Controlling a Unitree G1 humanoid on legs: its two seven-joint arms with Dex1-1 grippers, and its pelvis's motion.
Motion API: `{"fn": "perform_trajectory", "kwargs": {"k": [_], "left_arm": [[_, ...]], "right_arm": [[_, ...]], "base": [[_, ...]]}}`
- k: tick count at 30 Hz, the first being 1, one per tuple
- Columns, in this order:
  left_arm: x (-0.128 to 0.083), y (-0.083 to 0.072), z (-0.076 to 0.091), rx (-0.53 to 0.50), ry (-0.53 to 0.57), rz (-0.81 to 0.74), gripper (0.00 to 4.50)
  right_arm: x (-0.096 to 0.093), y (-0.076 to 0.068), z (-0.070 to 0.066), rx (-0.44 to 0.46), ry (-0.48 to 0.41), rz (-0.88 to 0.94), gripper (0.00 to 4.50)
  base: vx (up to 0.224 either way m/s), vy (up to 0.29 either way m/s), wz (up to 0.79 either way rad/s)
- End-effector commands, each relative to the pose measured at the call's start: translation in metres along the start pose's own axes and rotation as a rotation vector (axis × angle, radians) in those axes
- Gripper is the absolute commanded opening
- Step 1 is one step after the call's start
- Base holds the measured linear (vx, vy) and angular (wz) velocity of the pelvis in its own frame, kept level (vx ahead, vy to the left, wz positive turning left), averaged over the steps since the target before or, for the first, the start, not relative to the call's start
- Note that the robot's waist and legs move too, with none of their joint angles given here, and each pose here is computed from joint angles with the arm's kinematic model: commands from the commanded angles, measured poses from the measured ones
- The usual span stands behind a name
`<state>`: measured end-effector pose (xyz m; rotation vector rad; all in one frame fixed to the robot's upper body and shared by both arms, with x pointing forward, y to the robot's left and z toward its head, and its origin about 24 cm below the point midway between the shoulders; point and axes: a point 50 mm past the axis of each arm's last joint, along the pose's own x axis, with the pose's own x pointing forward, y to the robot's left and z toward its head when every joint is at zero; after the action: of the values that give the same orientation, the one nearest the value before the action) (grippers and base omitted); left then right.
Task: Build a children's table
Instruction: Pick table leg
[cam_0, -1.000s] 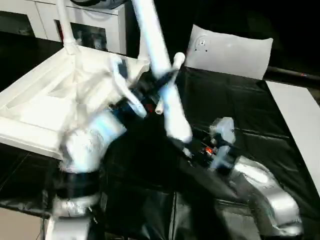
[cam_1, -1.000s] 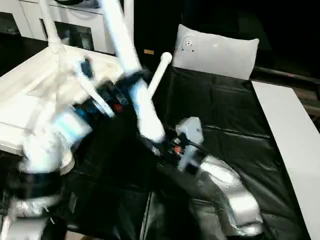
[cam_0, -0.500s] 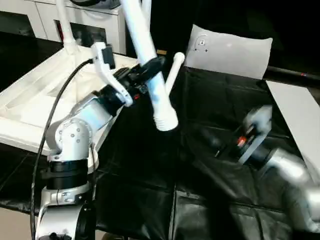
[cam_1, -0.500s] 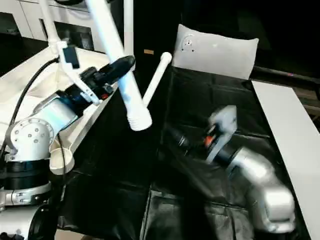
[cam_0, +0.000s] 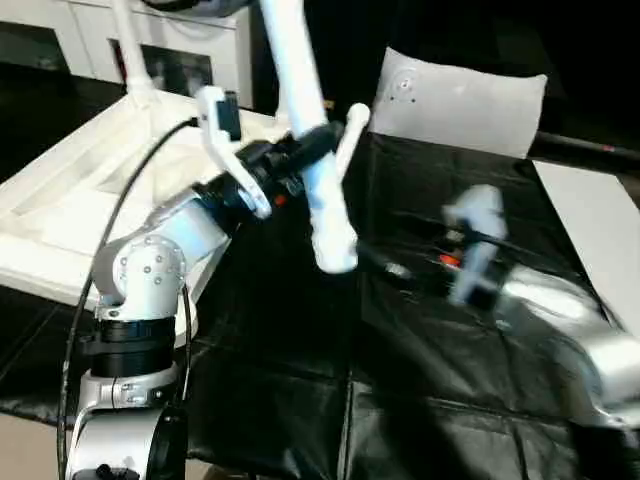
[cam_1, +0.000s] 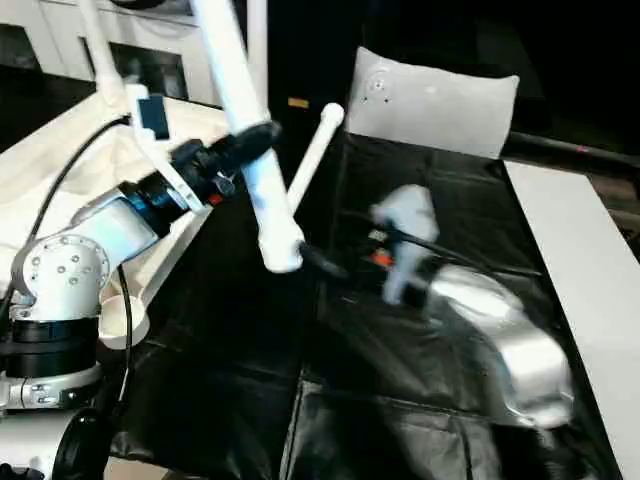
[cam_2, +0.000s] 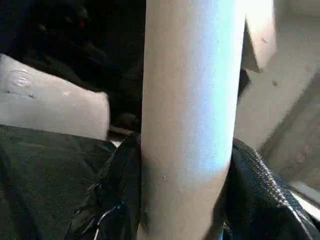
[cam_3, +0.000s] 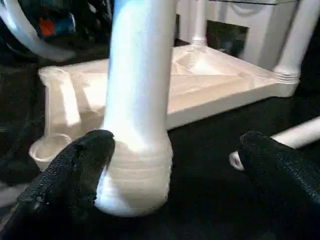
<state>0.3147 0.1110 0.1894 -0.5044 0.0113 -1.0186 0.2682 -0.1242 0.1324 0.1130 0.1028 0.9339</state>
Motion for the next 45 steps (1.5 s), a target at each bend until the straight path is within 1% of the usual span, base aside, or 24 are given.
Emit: {"fn": "perform_trajectory", "kwargs": {"k": [1,2,4,6,7,8,10,11,14,15,16,18,20,21,22,26,29,30,31,32,37,45], "left_arm": [[0.002,-0.014,-0.001,0.010,0.039,-0.132,1.90],[-0.001,-0.016,-0.002,0.005,0.067,-0.185,1.90],[-0.004,-0.018,-0.002,0.010,0.100,-0.243,1.90],[-0.005,-0.021,0.001,0.006,0.113,-0.320,1.90],[-0.005,-0.025,0.005,-0.006,0.116,-0.393,1.90],[-0.006,-0.026,0.007,-0.011,0.117,-0.420,1.90],[-0.005,-0.030,0.011,-0.021,0.128,-0.491,1.89],[-0.005,-0.033,0.013,-0.025,0.139,-0.538,1.89],[-0.003,-0.037,0.015,-0.035,0.151,-0.608,1.89],[-0.002,-0.039,0.015,-0.039,0.160,-0.633,1.89],[-0.001,-0.041,0.014,-0.040,0.172,-0.653,1.89],[0.000,-0.042,0.014,-0.039,0.180,-0.665,1.89],[0.003,-0.041,0.009,-0.023,0.211,-0.671,1.89],[0.004,-0.041,0.008,-0.017,0.217,-0.670,1.89],[0.004,-0.040,0.007,-0.014,0.221,-0.667,1.89],[0.006,-0.040,0.007,-0.015,0.217,-0.669,1.89],[0.006,-0.039,0.006,-0.012,0.218,-0.675,1.89],[0.007,-0.039,0.006,-0.010,0.220,-0.679,1.89],[0.007,-0.039,0.005,-0.008,0.220,-0.684,1.89],[0.007,-0.039,0.005,-0.008,0.221,-0.685,1.89],[0.009,-0.040,0.002,-0.001,0.227,-0.690,1.89],[0.010,-0.037,0.002,0.021,0.221,-0.660,1.89]], "right_arm": [[-0.001,0.000,0.007,0.040,-0.019,0.037,4.50],[-0.001,0.002,0.011,0.075,-0.031,0.076,4.50],[-0.001,0.004,0.014,0.096,-0.028,0.145,4.50],[-0.004,0.007,0.014,0.097,0.009,0.239,4.50],[-0.006,0.009,0.013,0.100,0.046,0.319,4.50],[-0.007,0.010,0.013,0.102,0.060,0.348,4.50],[-0.009,0.011,0.012,0.108,0.094,0.411,4.21],[-0.008,0.011,0.012,0.116,0.110,0.433,4.14],[-0.005,0.009,0.012,0.132,0.129,0.457,4.03],[-0.004,0.008,0.011,0.139,0.139,0.469,3.76],[-0.003,0.007,0.010,0.142,0.145,0.480,3.70],[-0.002,0.007,0.009,0.144,0.150,0.487,3.66],[0.000,0.010,0.010,0.195,0.133,0.561,3.42],[0.001,0.011,0.011,0.208,0.126,0.577,3.42],[0.001,0.012,0.011,0.215,0.121,0.584,3.30],[0.006,0.015,0.008,0.221,0.125,0.598,2.86],[0.009,0.017,0.006,0.226,0.128,0.602,2.60],[0.009,0.017,0.005,0.229,0.129,0.606,2.60],[0.010,0.018,0.005,0.237,0.127,0.614,2.42],[0.010,0.018,0.005,0.240,0.126,0.616,2.33],[0.010,0.020,0.003,0.253,0.122,0.623,2.10],[0.010,0.020,0.000,0.258,0.120,0.618,2.04]], "base": [[0.000,0.000,0.00],[0.000,0.000,0.00],[0.000,0.000,0.00],[0.000,0.000,0.00],[0.000,0.000,0.00],[0.000,0.000,0.00],[0.000,0.000,0.00],[0.000,0.000,0.00],[0.000,0.000,0.00],[0.000,0.000,0.00],[0.000,0.000,0.00],[0.000,0.000,0.00],[0.000,0.000,0.00],[0.000,0.000,0.00],[0.000,0.000,0.00],[0.000,0.000,0.00],[0.000,0.000,0.00],[0.000,0.000,0.00],[0.000,0.000,0.00],[0.000,0.000,0.00],[0.000,0.000,0.00],[0.000,0.000,0.00]]}}
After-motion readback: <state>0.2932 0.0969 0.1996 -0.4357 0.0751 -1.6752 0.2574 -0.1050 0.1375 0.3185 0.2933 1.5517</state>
